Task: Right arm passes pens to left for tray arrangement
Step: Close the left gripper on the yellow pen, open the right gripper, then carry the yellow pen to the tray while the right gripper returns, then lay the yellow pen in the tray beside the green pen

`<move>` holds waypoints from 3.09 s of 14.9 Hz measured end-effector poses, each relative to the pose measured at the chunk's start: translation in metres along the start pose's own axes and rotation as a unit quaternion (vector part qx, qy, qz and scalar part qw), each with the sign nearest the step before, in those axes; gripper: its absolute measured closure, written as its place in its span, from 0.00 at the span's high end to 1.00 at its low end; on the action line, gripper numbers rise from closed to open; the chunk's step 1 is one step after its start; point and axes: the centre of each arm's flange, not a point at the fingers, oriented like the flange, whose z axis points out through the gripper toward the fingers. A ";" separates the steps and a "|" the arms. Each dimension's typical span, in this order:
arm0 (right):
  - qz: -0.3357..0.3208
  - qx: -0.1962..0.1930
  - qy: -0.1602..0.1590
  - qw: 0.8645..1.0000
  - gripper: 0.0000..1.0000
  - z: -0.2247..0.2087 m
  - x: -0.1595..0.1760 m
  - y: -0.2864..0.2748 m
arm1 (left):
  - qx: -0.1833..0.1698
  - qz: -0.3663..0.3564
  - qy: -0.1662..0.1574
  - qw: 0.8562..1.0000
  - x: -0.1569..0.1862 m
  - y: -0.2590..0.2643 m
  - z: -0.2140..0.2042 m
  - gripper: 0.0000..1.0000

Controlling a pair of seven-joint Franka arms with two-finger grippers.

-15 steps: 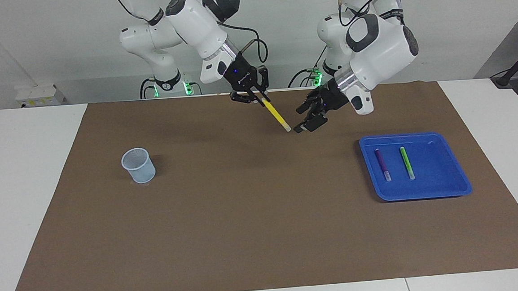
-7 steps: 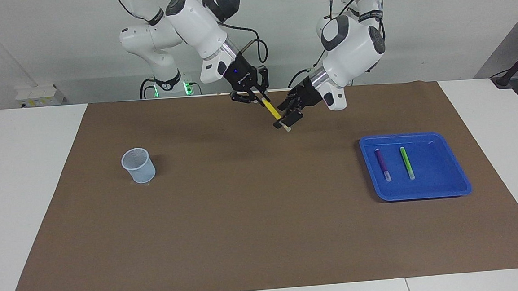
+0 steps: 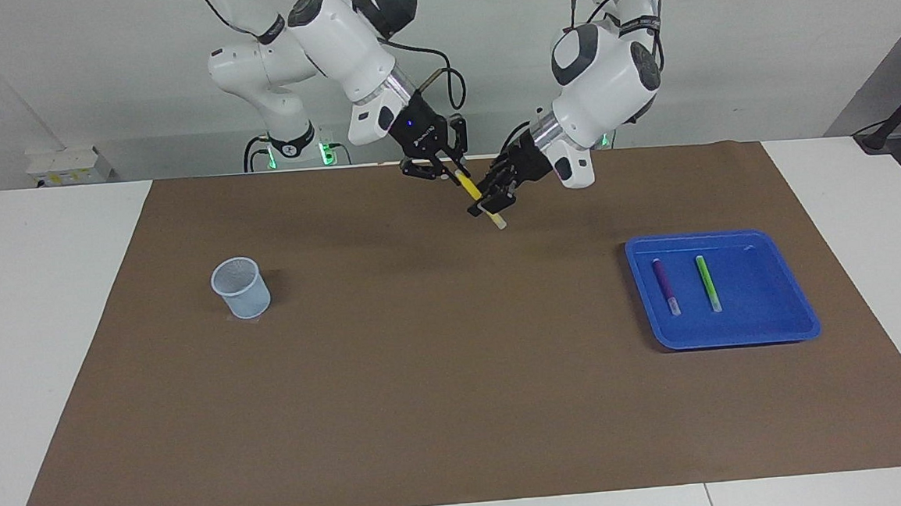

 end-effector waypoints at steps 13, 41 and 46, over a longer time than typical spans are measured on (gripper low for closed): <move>0.012 0.001 0.003 1.000 0.41 -0.001 0.000 -0.002 | 0.011 0.010 -0.002 1.000 -0.005 -0.005 -0.004 0.19; 0.045 -0.233 -0.133 0.962 1.00 -0.108 0.041 0.213 | 0.307 0.521 0.175 0.777 0.305 -0.086 -0.219 0.19; 0.049 -0.232 -0.151 0.960 1.00 -0.100 0.053 0.228 | 0.311 0.539 0.190 0.760 0.348 -0.081 -0.206 0.19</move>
